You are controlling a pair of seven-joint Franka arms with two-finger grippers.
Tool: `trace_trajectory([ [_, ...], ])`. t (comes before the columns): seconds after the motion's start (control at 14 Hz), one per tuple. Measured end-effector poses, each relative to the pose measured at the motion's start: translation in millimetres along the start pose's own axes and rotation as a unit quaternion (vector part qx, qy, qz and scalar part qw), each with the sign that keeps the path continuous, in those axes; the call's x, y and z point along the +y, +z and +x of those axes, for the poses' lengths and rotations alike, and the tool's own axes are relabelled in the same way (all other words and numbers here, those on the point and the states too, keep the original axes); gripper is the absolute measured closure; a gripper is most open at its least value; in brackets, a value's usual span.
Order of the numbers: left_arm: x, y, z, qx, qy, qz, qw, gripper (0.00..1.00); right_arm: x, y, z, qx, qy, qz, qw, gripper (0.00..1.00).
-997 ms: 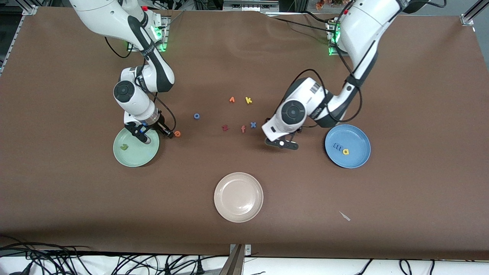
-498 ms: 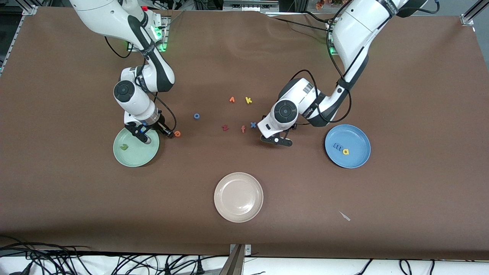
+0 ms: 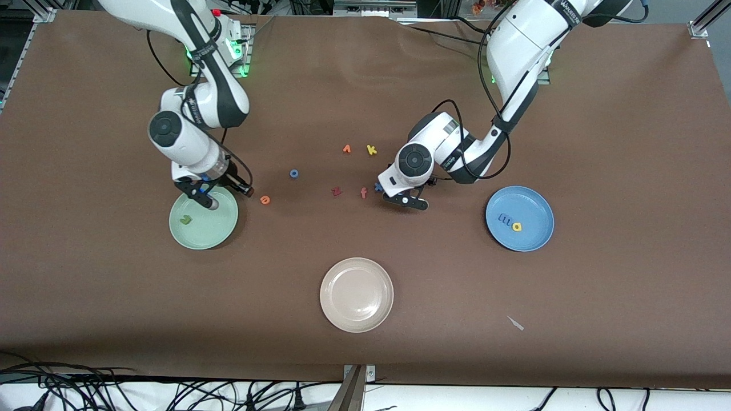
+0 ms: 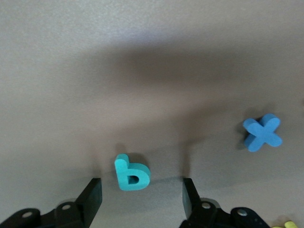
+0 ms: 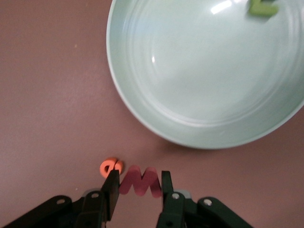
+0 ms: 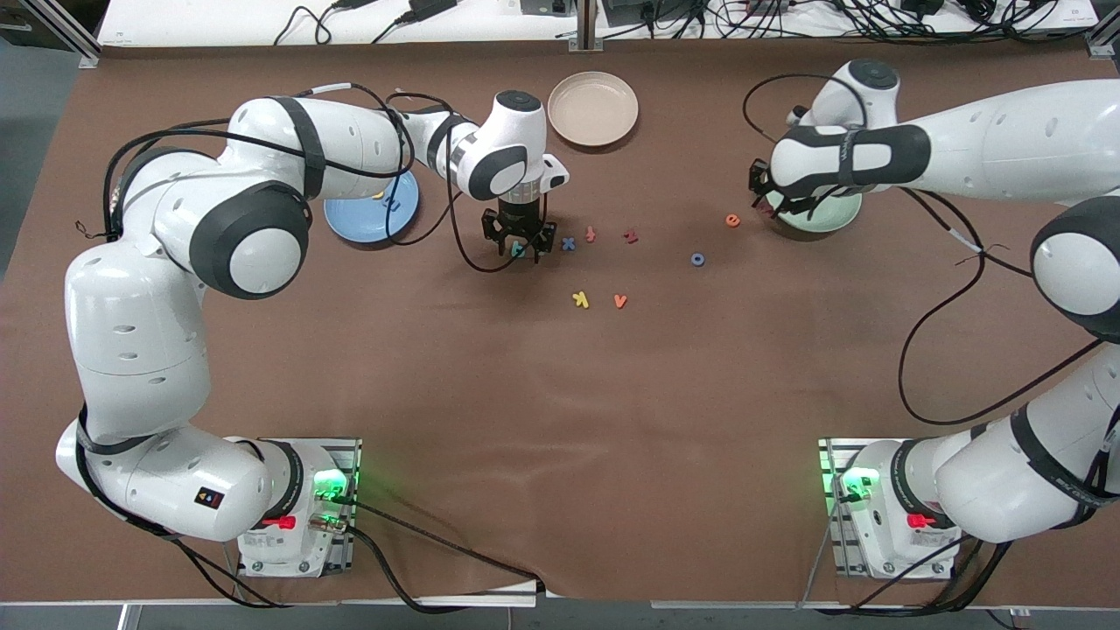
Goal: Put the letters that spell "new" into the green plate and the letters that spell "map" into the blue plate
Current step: 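Grasp the teal letter with the left gripper while the right gripper places pink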
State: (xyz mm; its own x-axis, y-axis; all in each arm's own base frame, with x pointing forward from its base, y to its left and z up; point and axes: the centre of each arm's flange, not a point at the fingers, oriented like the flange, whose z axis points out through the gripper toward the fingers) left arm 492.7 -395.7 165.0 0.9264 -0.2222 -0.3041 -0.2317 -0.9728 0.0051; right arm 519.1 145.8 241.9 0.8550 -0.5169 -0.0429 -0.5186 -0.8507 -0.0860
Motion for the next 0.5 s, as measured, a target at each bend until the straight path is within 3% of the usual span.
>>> trace_trajectory([
  [0.14, -3.7, -0.7, 2.0, 0.002, -0.003, -0.001, 1.0, 0.37, 25.8, -5.0, 25.7, 0.006, -0.029, -0.001, 1.0, 0.6],
  [0.36, -5.8, -5.2, 4.2, 0.006, -0.005, -0.004, 1.0, 0.71, 60.9, -3.6, 51.9, 0.005, -0.054, -0.005, 0.999, 0.6],
  [0.5, -7.1, -7.5, 6.3, 0.009, -0.007, -0.005, 1.0, 0.72, 62.4, -0.6, 52.1, 0.003, -0.055, -0.007, 0.998, 0.56],
])
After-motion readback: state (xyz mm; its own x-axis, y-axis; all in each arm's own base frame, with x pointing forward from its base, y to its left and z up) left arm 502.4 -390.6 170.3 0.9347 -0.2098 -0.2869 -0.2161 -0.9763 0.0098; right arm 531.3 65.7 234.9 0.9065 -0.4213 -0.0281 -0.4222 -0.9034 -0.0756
